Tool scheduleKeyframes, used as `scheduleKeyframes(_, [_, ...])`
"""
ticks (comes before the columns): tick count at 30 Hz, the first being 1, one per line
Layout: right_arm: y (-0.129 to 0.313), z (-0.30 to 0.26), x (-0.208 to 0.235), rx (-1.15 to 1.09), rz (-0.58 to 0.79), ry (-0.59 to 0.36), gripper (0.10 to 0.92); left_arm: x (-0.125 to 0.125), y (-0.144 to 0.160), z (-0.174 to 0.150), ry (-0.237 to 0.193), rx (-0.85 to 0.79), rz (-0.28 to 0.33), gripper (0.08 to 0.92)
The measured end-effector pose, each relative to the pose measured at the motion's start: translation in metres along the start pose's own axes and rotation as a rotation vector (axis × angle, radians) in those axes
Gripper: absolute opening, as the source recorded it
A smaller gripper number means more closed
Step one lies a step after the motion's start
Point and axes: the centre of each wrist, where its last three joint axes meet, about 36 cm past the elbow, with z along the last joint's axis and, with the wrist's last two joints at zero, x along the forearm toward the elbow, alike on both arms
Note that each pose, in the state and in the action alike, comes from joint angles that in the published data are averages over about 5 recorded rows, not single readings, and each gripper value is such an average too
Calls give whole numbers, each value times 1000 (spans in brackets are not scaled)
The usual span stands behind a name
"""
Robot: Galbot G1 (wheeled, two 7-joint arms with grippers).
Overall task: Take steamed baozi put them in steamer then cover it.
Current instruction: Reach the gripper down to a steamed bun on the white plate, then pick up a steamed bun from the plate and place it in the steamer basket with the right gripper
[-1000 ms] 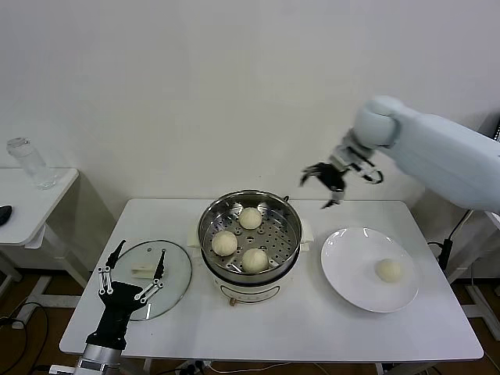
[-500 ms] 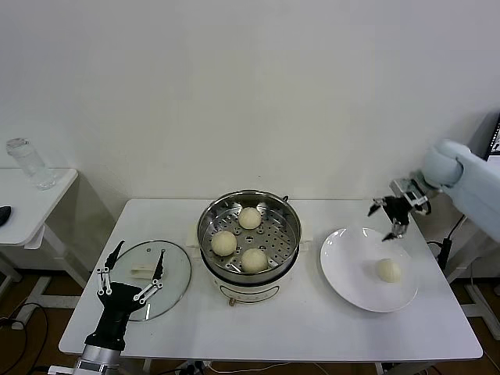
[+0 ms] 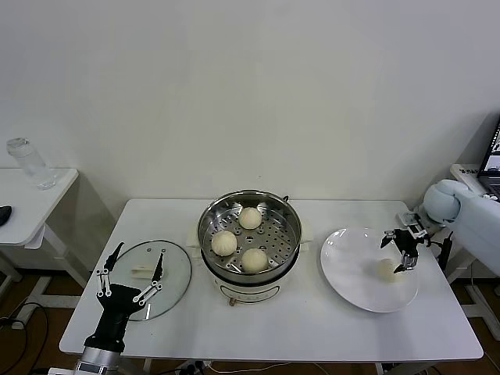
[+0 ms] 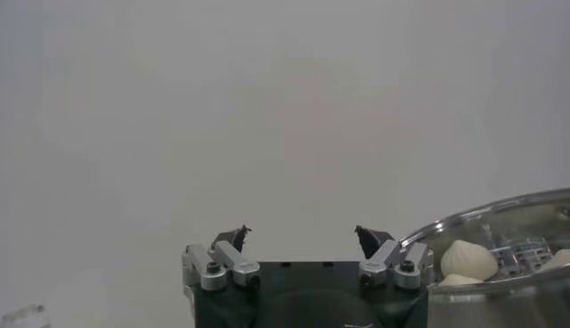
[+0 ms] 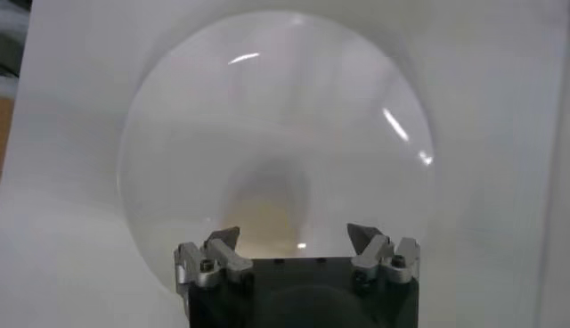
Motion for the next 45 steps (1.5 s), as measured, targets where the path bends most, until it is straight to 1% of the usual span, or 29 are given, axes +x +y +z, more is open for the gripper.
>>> scheduleKeyframes(15, [8,7,-27,-23,-22,16,820,0,1,1,0,-2,-1,823])
scheduleKeyframes(18, [8,8,-30,-25,-20,16,800,0,1,1,0,-3,-2,823])
scheduleKeyframes(25, [9,8,-30,-24,-15,16,710,-1,2,1,-1,-6,-3,823])
scheduleKeyframes(29, [7,7,-23,-18,-13,13,690,-1,3,1,-1,-7,-4,823])
scheduleKeyframes(32, [1,0,-12,-3,-5,3,687,0,3,1,0,-9,-2,823])
scheduleKeyframes(36, [-17,-17,15,28,10,-18,689,-1,3,1,-3,-9,0,823])
scheduleKeyframes(41, [-47,-54,63,80,28,-56,695,-2,3,-1,-6,-8,1,823])
scheduleKeyframes(45, [-73,-96,105,131,45,-93,695,-1,3,-1,-9,-8,1,823])
